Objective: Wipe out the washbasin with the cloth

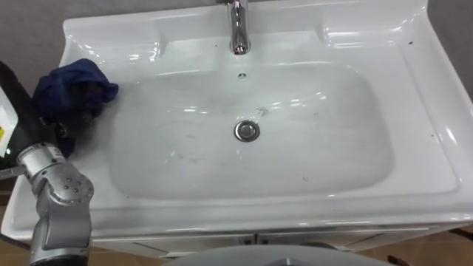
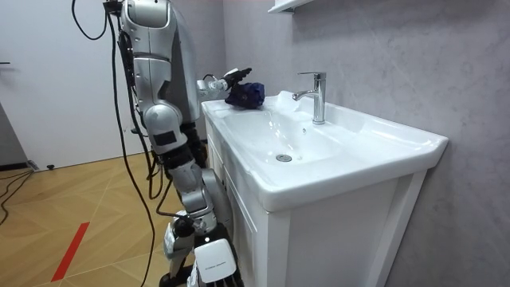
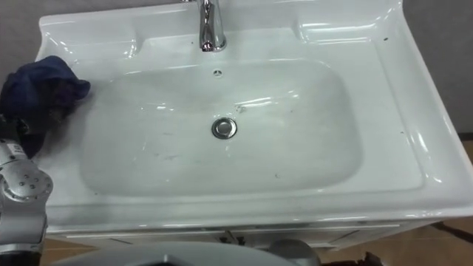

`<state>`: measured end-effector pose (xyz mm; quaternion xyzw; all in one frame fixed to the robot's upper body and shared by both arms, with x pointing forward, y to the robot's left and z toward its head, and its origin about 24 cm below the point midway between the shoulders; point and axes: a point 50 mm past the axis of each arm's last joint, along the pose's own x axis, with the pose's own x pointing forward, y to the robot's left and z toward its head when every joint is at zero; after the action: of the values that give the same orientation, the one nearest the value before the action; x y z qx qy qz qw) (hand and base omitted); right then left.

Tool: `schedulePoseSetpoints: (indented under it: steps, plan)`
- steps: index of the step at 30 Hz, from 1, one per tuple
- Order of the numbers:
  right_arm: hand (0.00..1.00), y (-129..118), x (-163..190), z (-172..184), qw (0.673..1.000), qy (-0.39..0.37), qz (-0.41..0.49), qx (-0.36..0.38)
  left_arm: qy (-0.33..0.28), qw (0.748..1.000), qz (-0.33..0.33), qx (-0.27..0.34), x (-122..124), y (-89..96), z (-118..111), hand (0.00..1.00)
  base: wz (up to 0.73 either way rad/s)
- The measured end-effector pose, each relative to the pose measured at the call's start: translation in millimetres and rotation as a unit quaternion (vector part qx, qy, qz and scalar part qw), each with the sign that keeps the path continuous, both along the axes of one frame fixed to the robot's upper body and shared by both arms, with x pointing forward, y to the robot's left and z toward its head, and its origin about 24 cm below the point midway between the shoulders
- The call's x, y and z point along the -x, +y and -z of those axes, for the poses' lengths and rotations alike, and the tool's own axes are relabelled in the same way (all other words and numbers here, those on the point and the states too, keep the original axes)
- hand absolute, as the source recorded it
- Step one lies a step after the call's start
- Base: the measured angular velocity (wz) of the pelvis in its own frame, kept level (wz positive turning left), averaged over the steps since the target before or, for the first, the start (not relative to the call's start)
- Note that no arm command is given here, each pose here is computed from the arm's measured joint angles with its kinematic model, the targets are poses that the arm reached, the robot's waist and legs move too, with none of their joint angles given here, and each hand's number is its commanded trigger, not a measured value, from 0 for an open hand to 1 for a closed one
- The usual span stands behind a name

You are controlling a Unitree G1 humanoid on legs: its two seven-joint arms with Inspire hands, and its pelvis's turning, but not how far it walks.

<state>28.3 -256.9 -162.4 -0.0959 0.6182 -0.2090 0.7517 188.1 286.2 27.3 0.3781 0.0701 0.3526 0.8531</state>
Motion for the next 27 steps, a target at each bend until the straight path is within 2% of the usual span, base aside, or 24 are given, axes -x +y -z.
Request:
schedulePoseSetpoints:
  steps: [10, 22, 27]
  plan:
    - [0.00, 5, -9, 1, 0.999, -0.033, 0.011, -0.013, -0.082, 0.995, 0.018, 0.047, -4, -2.1, -17, 0.00, 0.01]
    - [0.00, 7, -5, 2, 0.999, -0.041, 0.030, -0.018, -0.129, 0.982, 0.013, 0.138, -4, -1.7, -15, 0.00, 0.00]
    - [0.00, 7, -5, 2, 0.998, -0.043, 0.034, -0.021, -0.130, 0.982, 0.013, 0.138, -4, -1.5, -15, 0.00, 0.00]
